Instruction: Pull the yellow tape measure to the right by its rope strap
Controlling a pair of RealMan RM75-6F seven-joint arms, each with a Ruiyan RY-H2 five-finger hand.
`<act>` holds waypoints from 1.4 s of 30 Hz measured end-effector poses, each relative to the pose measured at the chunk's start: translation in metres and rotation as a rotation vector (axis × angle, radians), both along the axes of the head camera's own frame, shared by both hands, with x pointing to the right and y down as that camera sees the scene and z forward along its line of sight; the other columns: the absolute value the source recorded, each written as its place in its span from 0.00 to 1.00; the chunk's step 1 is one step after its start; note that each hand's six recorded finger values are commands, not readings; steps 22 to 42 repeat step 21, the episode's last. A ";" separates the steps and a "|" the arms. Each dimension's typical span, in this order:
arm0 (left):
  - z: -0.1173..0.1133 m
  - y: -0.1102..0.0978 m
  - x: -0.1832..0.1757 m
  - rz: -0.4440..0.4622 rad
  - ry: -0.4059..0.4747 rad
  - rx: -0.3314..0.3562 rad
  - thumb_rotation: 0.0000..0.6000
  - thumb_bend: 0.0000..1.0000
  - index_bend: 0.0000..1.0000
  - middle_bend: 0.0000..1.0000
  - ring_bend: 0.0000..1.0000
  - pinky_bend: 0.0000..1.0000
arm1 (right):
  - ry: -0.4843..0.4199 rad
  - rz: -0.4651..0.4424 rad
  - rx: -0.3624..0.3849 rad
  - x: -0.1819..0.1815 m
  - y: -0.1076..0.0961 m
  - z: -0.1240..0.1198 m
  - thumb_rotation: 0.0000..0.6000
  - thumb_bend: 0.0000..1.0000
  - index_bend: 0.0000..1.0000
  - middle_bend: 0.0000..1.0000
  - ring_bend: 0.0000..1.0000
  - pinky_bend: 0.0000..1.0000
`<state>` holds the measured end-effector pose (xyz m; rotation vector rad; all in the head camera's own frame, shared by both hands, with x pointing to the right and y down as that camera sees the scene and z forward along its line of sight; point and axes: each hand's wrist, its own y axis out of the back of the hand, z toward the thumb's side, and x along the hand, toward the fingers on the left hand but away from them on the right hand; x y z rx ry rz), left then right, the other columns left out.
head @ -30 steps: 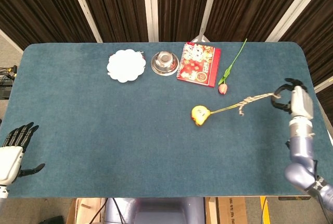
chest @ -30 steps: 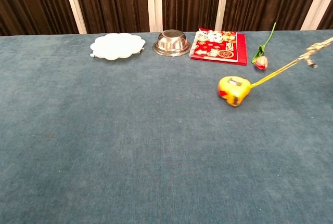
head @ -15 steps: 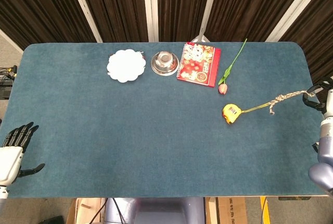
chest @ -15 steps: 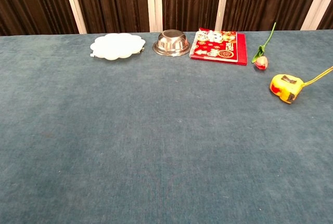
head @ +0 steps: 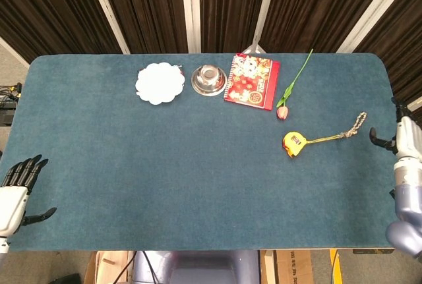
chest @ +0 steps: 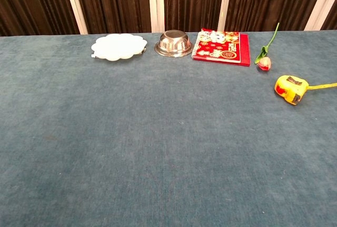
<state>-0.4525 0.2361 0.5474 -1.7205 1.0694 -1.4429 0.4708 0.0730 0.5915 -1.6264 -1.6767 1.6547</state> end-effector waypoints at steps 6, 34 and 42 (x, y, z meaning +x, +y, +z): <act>-0.007 0.005 0.006 0.041 0.000 0.021 1.00 0.00 0.00 0.00 0.00 0.00 | -0.009 -0.202 0.007 -0.041 0.038 -0.008 1.00 0.43 0.00 0.00 0.00 0.00; -0.008 0.006 0.003 0.057 -0.038 0.040 1.00 0.00 0.00 0.00 0.00 0.00 | 0.090 -0.494 0.064 -0.064 0.165 -0.043 1.00 0.31 0.00 0.00 0.00 0.00; -0.008 0.006 0.003 0.057 -0.038 0.040 1.00 0.00 0.00 0.00 0.00 0.00 | 0.090 -0.494 0.064 -0.064 0.165 -0.043 1.00 0.31 0.00 0.00 0.00 0.00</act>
